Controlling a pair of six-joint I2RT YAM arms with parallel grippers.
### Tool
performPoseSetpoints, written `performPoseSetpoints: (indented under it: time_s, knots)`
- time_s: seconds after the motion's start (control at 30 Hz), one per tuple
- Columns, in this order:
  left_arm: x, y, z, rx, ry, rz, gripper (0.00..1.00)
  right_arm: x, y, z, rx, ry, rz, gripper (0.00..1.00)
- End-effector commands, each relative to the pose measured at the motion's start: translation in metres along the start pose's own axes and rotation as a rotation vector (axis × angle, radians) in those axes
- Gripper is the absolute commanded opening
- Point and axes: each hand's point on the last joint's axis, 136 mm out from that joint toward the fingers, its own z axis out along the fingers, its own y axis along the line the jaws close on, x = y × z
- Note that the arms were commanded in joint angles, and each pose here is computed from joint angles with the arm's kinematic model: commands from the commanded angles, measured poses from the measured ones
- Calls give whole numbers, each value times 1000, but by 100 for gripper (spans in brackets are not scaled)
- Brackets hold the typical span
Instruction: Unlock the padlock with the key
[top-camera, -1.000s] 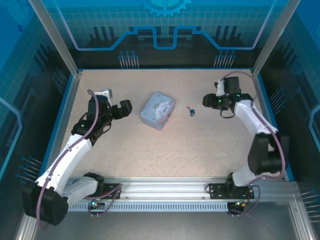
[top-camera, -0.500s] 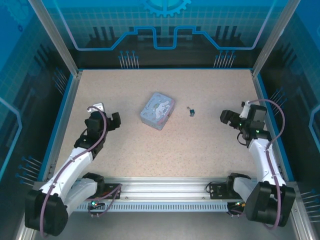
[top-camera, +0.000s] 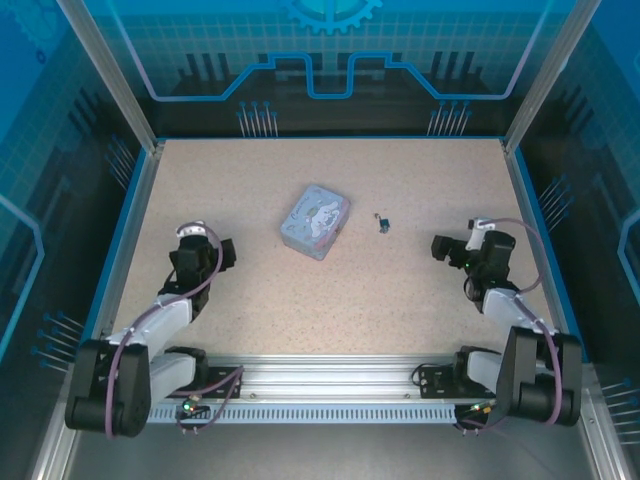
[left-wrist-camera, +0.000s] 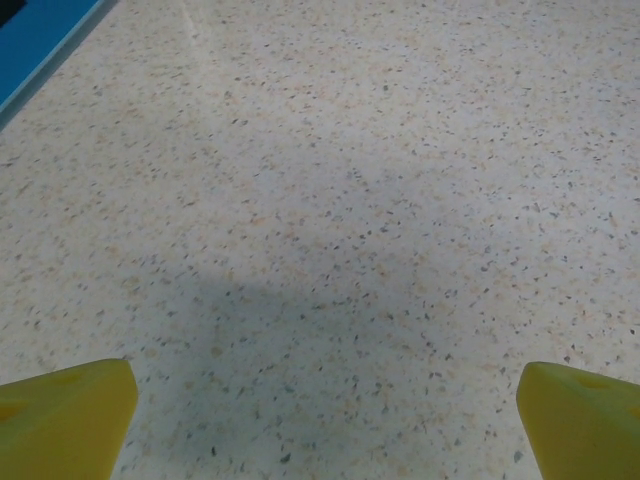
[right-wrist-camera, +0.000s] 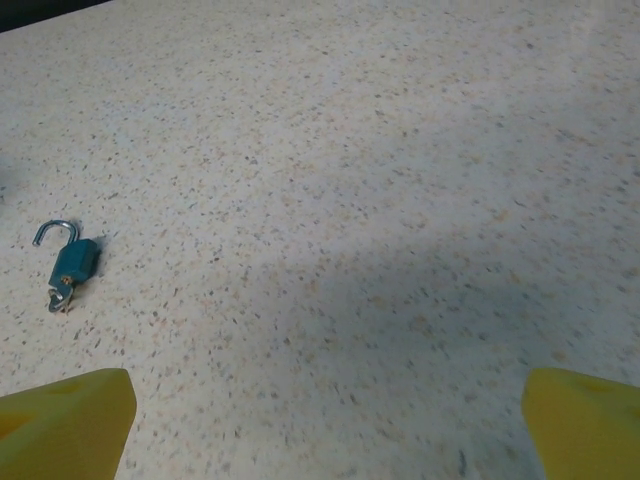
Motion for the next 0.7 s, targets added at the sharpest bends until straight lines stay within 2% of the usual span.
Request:
performPoseSetpoints:
  time_s: [0.0,0.13,0.3,0.43,0.67]
  knots:
    - [-29,-18,5,99,-122,19,99,-45,14,10,-9,-223,-92,100]
    - [-39,-29,14,169,-157,40,99,-41,30,26,-52,-189,-146,100]
    - [-51,-41,21,252,-230,46,99,-27,44,33,-66,-246,-227,100]
    - [-50,-47,27,294,-249,25,99,-26,50,46,-64,-160,-256,100]
    - [-50,-52,22,322,-239,51,99,-26,53,49,-37,-155,-285,100]
